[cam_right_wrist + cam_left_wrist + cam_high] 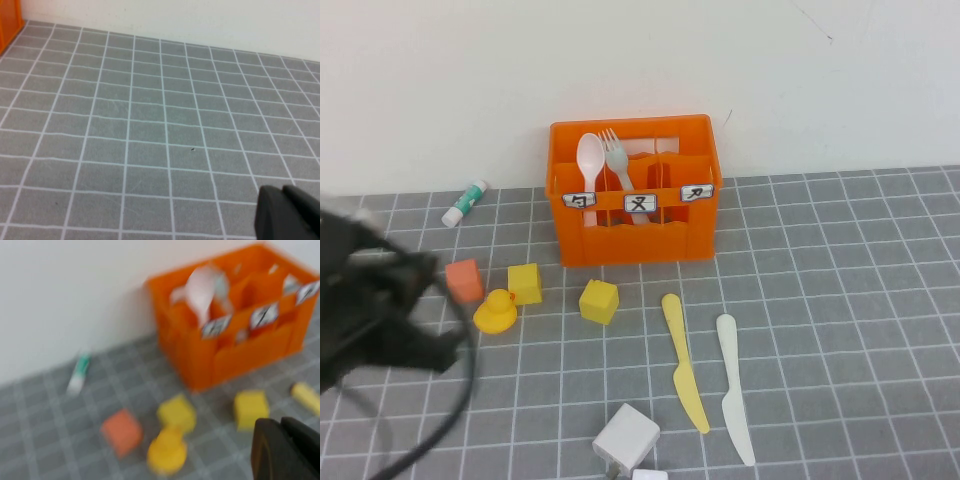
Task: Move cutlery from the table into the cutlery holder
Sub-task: Pick up the knife
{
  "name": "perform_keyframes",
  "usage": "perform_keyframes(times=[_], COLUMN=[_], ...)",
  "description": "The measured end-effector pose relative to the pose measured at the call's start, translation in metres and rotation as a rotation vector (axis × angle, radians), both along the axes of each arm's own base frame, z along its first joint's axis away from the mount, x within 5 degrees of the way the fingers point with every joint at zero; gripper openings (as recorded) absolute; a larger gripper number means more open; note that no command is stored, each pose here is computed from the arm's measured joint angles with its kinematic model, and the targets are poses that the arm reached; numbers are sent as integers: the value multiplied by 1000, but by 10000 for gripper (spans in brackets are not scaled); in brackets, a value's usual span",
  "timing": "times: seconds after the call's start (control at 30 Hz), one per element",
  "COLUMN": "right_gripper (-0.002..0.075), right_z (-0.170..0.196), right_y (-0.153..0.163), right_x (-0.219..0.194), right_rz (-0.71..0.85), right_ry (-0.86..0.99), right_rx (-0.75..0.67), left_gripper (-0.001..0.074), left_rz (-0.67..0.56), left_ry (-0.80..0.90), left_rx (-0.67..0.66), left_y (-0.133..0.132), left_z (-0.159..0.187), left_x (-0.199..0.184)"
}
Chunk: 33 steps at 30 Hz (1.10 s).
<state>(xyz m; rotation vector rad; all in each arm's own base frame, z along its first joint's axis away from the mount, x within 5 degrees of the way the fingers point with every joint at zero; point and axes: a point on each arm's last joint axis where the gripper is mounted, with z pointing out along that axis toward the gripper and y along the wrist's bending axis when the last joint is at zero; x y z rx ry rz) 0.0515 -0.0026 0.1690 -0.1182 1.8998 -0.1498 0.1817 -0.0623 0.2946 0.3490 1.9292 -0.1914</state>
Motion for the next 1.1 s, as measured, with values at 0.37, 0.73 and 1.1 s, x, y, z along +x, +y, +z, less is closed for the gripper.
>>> perform_keyframes(times=[0.37,0.73,1.1], right_gripper=[-3,-3,-3], right_z=[0,0,0], right_y=[0,0,0], right_x=[0,0,0], right_rz=[0,0,0], right_ry=[0,0,0], right_rx=[0,0,0], left_gripper=[0,-1,-1], left_rz=[215,420,493], left_ry=[-62,-187,-79], left_rx=[-38,-191,-214], left_y=[49,66,68], left_z=[-23,-88,-121], left_x=[-72,-119,-129])
